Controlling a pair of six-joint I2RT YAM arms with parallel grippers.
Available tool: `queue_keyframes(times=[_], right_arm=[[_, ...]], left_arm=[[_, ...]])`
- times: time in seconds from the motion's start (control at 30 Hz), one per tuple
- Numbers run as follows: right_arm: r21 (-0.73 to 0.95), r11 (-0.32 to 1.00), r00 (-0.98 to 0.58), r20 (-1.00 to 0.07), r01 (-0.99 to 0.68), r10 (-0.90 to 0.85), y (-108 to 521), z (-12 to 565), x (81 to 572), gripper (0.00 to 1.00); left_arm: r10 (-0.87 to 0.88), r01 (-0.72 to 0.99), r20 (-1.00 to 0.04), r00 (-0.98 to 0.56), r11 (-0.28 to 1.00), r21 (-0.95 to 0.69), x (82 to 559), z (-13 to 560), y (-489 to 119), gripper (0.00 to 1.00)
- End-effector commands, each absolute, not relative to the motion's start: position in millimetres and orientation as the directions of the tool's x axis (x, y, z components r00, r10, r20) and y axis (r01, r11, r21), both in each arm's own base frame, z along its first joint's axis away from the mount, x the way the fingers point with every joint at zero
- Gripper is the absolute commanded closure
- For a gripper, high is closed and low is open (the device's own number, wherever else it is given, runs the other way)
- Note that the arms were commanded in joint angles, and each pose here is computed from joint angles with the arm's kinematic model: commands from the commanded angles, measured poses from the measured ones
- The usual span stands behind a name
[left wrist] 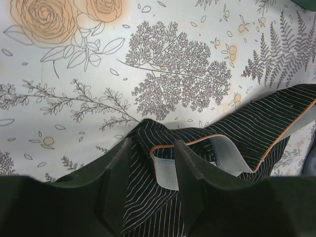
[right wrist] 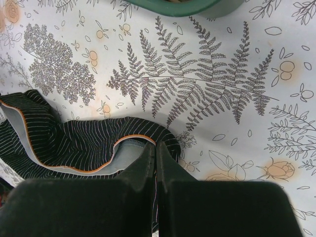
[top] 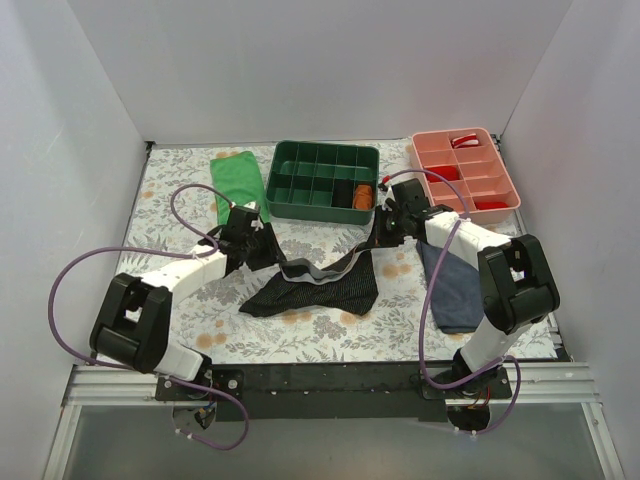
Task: Roll the underwear
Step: Flatten out the underwear at the center of the board.
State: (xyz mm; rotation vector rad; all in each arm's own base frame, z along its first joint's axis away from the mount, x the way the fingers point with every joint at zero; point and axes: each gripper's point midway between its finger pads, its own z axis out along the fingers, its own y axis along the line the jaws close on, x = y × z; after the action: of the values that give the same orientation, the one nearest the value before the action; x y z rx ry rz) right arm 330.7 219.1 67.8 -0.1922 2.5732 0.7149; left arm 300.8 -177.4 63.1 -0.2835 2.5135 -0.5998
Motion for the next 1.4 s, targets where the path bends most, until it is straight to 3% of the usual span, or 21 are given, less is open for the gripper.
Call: queue_keyframes(times=[0.0, 0.23, 0.33, 0.83, 1.37], right_arm=[[0.468, 0.833, -0.848, -0.53, -0.294, -0.002, 225.2, 98.6, 341.1, 0.99], [0.472, 0.833, -0.849, -0.529, -0.291, 0.003, 224.7, 98.3, 340.6, 0.99], [0.471, 0.833, -0.852, -0.524, -0.289, 0.001, 225.0, 97.1, 339.8, 0.99], [0.47, 0.833, -0.849, -0.528, -0.291, 0.002, 224.5, 100.7, 339.0, 0.98], [0.471, 0.833, -0.848, -0.53, -0.292, 0.003, 225.0, 103.7, 340.3, 0.98]], left_arm=[[-0.291, -0.009, -0.52, -0.803, 0.879, -0.477, 316.9, 84.3, -181.2, 0.6], [-0.333, 0.008, -0.563, -0.756, 0.856, -0.518, 309.6, 110.1, -177.9, 0.47], [-0.338, 0.034, -0.58, -0.741, 0.843, -0.536, 305.9, 119.5, -178.9, 0.47], [-0.257, 0.046, -0.551, -0.794, 0.878, -0.476, 282.2, 86.2, -168.3, 0.5], [-0.231, 0.036, -0.526, -0.818, 0.893, -0.448, 295.9, 63.9, -173.1, 0.6]])
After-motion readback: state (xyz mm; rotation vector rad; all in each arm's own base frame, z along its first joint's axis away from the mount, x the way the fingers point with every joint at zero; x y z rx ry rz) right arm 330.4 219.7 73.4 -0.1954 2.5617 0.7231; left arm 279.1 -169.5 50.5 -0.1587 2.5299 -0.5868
